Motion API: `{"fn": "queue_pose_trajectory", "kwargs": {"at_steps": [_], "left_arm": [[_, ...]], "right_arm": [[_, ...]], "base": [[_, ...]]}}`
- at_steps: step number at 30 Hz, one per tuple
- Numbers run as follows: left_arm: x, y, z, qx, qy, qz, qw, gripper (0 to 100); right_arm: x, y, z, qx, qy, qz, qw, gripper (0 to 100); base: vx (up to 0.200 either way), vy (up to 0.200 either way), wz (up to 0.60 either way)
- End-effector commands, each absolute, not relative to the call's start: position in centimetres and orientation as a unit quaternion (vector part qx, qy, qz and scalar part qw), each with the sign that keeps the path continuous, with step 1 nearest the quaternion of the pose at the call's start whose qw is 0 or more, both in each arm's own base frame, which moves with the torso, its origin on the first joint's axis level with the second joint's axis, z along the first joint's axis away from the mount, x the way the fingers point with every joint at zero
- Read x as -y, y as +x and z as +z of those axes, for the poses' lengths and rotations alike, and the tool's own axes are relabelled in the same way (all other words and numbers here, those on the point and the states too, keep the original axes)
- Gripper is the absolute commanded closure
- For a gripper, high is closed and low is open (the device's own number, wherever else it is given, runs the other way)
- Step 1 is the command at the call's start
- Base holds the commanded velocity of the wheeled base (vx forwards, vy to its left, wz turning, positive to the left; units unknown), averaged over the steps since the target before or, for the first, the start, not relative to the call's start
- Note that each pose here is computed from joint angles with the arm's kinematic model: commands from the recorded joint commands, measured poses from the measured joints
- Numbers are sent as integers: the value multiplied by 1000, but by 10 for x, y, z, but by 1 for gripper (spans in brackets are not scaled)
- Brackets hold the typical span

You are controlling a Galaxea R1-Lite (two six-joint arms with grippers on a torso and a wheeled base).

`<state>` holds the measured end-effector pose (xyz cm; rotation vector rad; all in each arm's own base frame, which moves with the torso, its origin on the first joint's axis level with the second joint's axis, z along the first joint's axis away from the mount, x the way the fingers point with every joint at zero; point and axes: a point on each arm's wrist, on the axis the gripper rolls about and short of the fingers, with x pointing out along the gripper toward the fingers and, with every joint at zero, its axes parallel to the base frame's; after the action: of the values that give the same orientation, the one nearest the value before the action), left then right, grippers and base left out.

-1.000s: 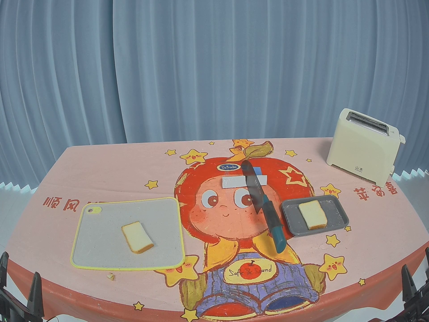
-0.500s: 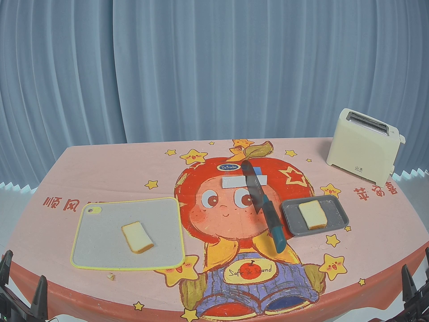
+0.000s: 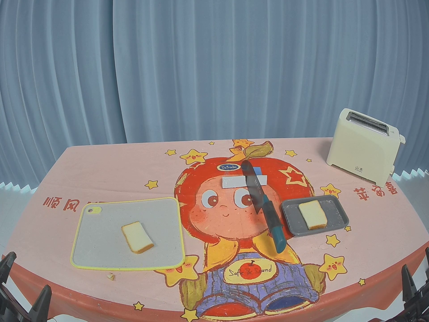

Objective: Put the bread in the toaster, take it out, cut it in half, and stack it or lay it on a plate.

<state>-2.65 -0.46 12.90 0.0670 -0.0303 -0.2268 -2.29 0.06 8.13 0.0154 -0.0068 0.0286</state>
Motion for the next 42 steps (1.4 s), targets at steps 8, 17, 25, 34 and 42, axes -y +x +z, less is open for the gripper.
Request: {"fn": "queue_pose_trajectory", "kwargs": {"at_steps": [8,17,25,34,42], "left_arm": [[5,-17,155,1,58,-114,992,0],[5,-7,171,-14,58,-121,991,0],[7,-6,169,-22,56,-162,985,0],[7,10,171,-71,49,-167,982,0],[7,29,187,-96,46,-168,980,0]], "right_arm": [[-1,-23,76,3,8,15,1000,0],[-1,-23,76,3,8,15,1000,0],[-1,-23,76,4,8,15,1000,0],[-1,-23,76,4,5,15,1000,0],[-1,-23,76,4,5,14,1000,0]], "base": [[0,0,0],[0,0,0],[0,0,0],[0,0,0],[0,0,0]]}}
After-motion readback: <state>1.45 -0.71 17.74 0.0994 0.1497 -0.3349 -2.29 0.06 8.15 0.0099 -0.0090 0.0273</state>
